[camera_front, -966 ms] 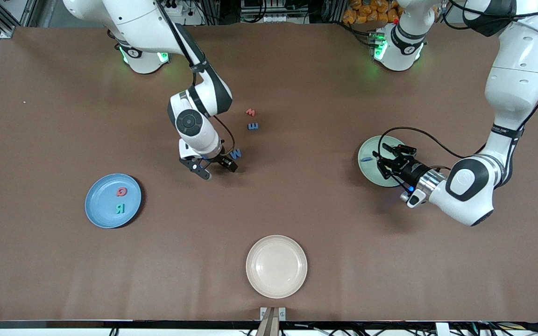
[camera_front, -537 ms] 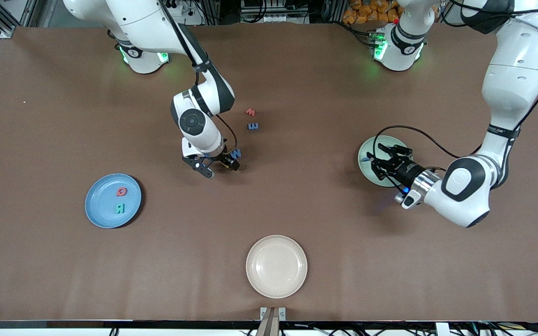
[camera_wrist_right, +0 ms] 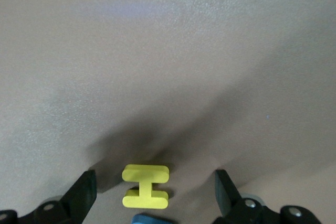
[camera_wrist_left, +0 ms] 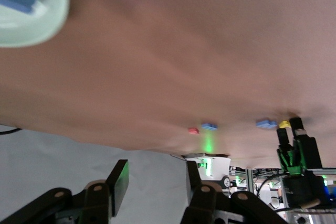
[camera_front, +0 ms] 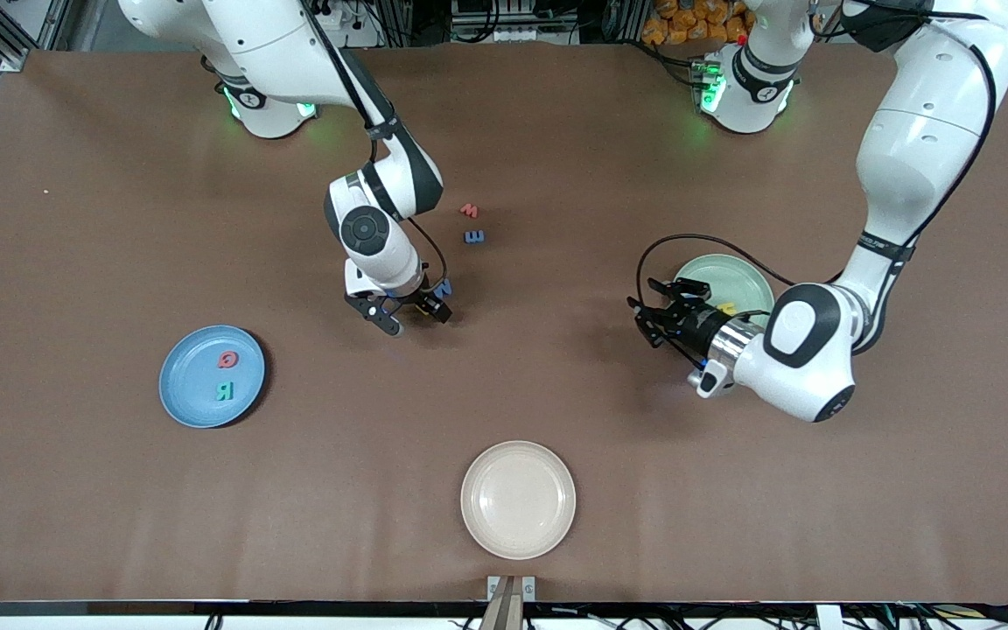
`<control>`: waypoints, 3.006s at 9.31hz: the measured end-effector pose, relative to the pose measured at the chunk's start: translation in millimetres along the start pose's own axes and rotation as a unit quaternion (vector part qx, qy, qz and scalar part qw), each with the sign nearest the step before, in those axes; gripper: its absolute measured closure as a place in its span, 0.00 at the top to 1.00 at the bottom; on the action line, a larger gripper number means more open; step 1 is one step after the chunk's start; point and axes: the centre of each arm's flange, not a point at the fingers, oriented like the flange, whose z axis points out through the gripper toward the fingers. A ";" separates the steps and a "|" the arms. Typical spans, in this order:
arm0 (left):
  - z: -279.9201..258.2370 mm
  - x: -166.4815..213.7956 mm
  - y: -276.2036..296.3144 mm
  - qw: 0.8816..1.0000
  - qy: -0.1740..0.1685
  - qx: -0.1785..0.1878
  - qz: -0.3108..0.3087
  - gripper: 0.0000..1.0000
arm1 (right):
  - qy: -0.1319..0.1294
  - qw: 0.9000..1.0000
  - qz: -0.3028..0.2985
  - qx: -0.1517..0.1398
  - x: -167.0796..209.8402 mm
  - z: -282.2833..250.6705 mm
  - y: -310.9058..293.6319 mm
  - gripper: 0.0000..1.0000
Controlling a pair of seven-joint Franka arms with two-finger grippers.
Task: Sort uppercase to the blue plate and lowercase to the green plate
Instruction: 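Grasp yellow H with the right gripper while the left gripper returns to letters, then drop H on blue plate with the right gripper while the left gripper reaches m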
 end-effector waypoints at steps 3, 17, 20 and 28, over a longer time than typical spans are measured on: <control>29.7 -52.6 39.2 0.999 -0.007 -0.016 -0.043 0.52 | 0.001 1.000 0.002 0.004 0.1 -3.4 -2.9 0.83; 139.6 -194.1 123.5 0.994 -0.014 -0.068 -0.085 0.59 | 0.009 0.983 -0.181 -0.035 233.4 -102.1 97.5 0.35; 217.4 -228.0 124.5 0.999 0.012 -0.015 -0.049 0.59 | 0.009 0.969 -0.243 -0.047 284.6 -140.2 133.3 0.35; 288.9 -211.2 104.6 0.956 0.250 0.084 0.127 0.81 | 0.012 0.948 -0.315 -0.044 348.9 -153.4 204.2 0.77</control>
